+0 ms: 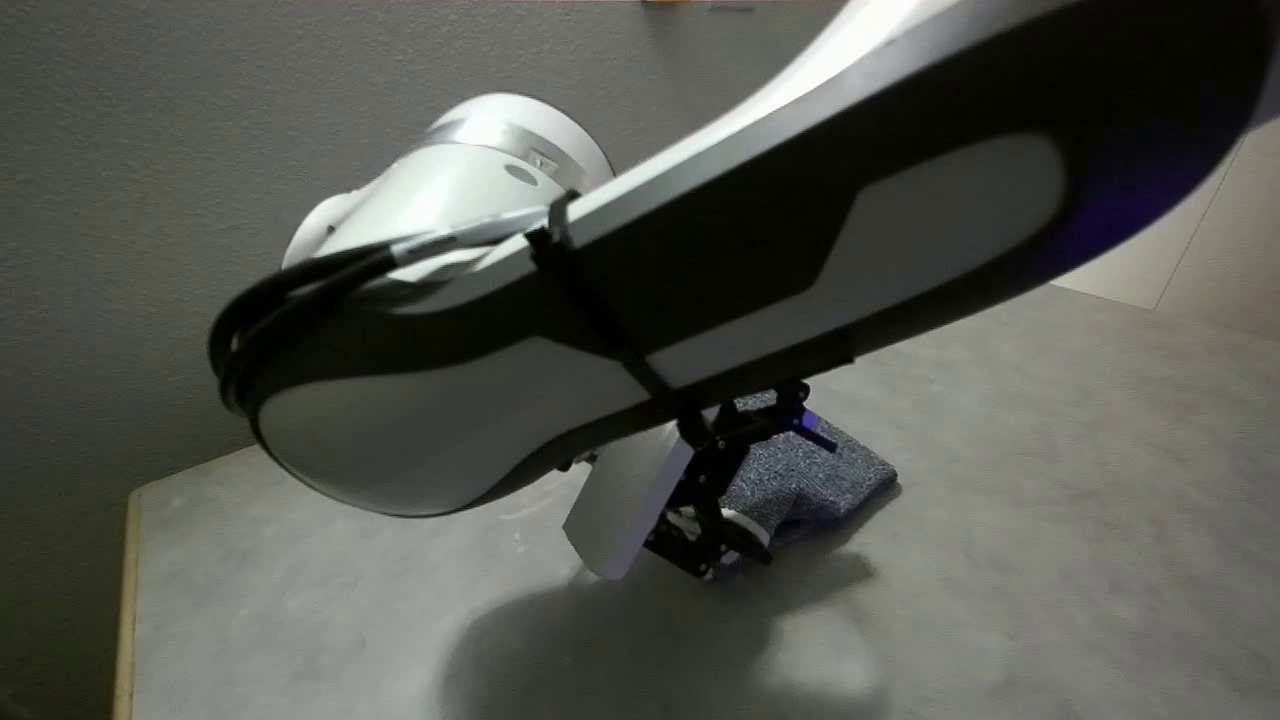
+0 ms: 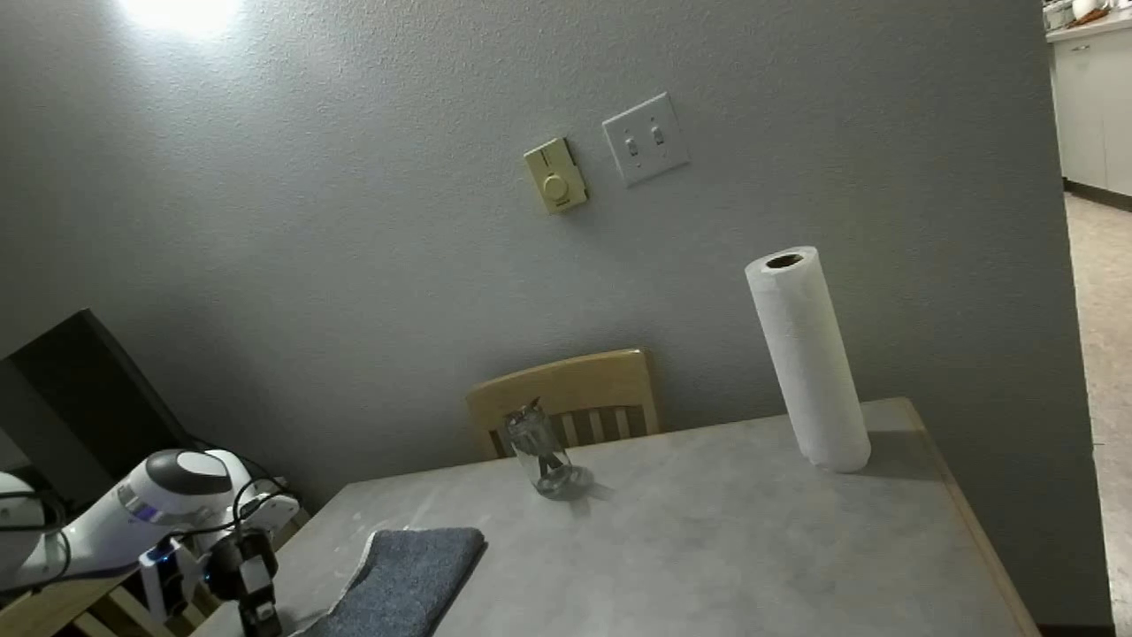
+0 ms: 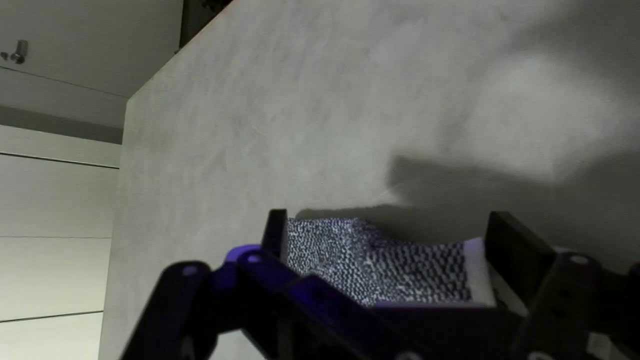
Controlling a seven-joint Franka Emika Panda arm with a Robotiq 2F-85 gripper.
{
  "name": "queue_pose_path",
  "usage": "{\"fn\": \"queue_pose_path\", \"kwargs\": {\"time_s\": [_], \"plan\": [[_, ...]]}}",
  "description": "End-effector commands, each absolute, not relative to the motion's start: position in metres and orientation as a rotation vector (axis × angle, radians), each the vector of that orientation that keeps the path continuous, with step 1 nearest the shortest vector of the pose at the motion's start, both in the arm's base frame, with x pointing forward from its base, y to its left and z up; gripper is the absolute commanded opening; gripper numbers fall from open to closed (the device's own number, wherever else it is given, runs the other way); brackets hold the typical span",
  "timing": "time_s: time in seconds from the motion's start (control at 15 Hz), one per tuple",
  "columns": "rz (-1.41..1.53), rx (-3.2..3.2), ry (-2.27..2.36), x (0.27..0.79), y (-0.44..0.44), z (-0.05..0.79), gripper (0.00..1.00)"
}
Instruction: Fold the towel then unfold it
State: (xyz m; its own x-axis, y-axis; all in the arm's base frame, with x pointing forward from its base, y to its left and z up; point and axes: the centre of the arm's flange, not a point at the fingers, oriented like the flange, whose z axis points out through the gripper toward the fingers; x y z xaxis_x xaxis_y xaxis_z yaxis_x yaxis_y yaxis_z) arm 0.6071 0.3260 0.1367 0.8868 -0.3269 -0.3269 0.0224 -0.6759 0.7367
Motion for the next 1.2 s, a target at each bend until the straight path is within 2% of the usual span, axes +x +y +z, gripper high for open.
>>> {"fn": "queue_pose_path", "kwargs": {"time_s": [0.0,1.13], "plan": [[-0.496,2.285,-0.234,0.607,0.324,0.142,1.00],[-0.286,2.451,-0.346,0.618,0.334,0.148,1.00]]}}
